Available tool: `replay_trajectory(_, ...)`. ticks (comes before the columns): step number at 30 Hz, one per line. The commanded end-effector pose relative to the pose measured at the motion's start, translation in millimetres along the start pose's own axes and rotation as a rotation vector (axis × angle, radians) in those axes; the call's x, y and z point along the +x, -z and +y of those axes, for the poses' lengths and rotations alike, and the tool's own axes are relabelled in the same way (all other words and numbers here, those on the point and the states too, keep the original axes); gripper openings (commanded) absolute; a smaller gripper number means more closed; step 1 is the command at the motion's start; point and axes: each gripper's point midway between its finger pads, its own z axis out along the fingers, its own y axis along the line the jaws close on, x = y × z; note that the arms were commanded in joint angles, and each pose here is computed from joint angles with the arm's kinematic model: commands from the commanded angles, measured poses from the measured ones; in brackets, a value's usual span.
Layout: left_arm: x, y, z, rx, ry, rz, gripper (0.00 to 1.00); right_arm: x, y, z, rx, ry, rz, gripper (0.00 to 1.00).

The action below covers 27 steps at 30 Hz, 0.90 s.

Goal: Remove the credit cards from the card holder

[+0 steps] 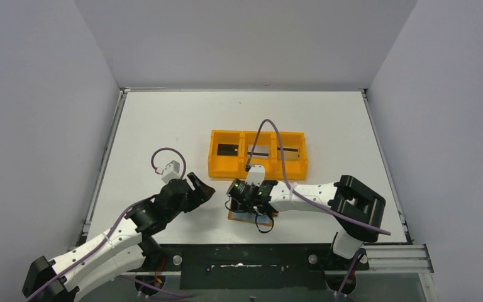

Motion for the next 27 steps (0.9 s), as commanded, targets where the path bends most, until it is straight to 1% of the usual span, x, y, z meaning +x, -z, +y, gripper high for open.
replay_trajectory(1,-3.1,-0.2,1.6,-0.006,0.016,-0.015,0.66,-3.9,-4.5,0.1,0.043,0.045,-0.020,0.69)
replay_trajectory(4,-3.0,-1.0,0.8,-0.006,0.014,-0.012,0.66,1.5,-11.1,-3.0,0.064,0.061,-0.004,0.64)
replay_trajectory(8,-1.0,-2.9,0.0,-0.003,0.014,-0.004,0.66,3.9,-12.4,-5.8,0.063,0.053,0.000,0.48)
replay_trajectory(12,4.0,-5.6,-5.7,0.024,0.010,0.021,0.66,3.5,-11.0,-0.8,-0.013,0.024,-0.002,0.34)
replay_trajectory(15,8.6,-8.2,-12.2,0.050,-0.004,0.048,0.66,4.1,-10.4,0.1,-0.090,0.000,0.006,0.29)
replay_trajectory(20,16.4,-12.1,-35.8,0.147,-0.038,0.098,0.66,5.1,-8.7,5.2,-0.279,-0.084,0.016,0.27)
replay_trajectory(23,19.9,-14.0,-58.7,0.241,-0.064,0.126,0.66,7.3,-8.4,2.6,-0.392,-0.154,0.029,0.27)
replay_trajectory(27,28.5,-20.5,-85.5,0.340,-0.109,0.181,0.66,11.0,-9.0,-2.3,-0.493,-0.216,0.032,0.27)
